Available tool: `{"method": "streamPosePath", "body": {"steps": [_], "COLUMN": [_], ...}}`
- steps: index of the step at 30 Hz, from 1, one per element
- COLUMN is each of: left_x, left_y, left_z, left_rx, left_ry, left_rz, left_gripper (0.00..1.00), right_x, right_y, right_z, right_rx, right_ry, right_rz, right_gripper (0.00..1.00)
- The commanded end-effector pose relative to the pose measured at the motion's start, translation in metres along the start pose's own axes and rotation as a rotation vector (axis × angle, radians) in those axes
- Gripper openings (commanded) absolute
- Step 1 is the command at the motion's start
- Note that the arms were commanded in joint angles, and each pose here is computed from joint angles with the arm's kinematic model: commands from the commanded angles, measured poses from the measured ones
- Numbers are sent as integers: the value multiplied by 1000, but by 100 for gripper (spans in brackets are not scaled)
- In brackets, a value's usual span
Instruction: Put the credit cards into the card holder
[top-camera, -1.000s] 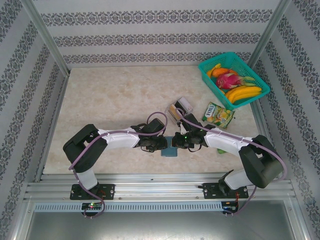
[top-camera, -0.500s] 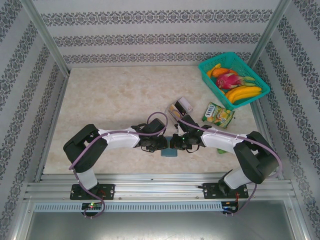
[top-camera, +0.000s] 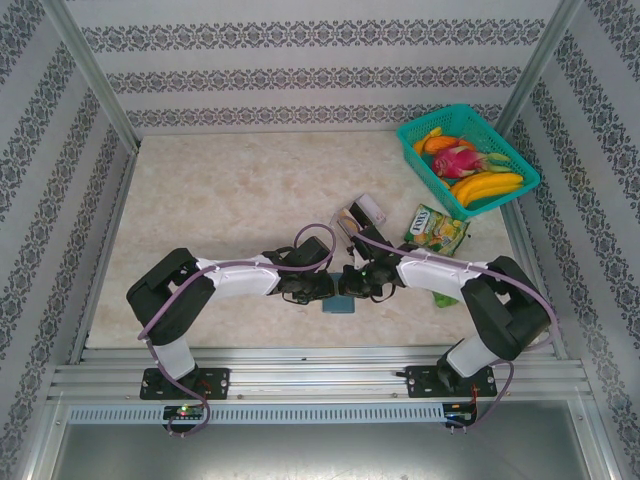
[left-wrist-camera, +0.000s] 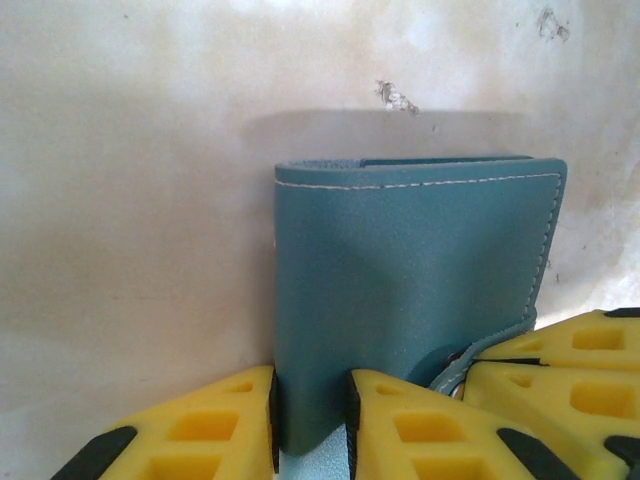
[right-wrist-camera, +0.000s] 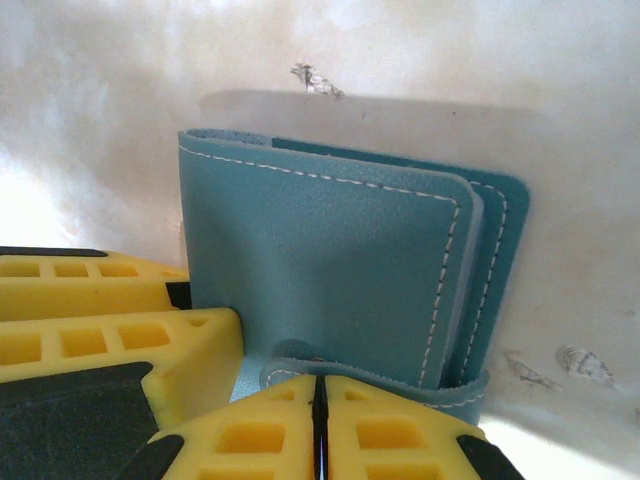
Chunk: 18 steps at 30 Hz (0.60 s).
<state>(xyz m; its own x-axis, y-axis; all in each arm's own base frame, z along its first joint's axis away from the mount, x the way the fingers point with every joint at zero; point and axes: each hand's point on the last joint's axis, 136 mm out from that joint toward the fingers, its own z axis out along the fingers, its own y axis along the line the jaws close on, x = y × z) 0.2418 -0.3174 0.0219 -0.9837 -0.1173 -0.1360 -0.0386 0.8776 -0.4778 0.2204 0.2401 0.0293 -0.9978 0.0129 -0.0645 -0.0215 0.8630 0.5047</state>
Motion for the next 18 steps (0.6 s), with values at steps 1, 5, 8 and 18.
{"method": "streamPosePath", "body": {"steps": [1, 5, 8, 18], "left_x": [27, 27, 27, 27], "left_y": [9, 10, 11, 10], "left_z": [17, 16, 16, 14], "left_rx": [-38, -33, -33, -28], "left_ry": [74, 68, 63, 59], "left_rz": [39, 33, 31, 35], "left_gripper": [25, 24, 24, 23], "right_x": [6, 10, 12, 11], "right_y": [-22, -35, -43, -74], "right_z": [15, 20, 24, 22], "right_rx": [116, 195, 254, 459], "right_ry": [29, 74, 99, 116], "right_rz": [22, 31, 31, 36], "right_gripper": [10, 9, 8, 7]}}
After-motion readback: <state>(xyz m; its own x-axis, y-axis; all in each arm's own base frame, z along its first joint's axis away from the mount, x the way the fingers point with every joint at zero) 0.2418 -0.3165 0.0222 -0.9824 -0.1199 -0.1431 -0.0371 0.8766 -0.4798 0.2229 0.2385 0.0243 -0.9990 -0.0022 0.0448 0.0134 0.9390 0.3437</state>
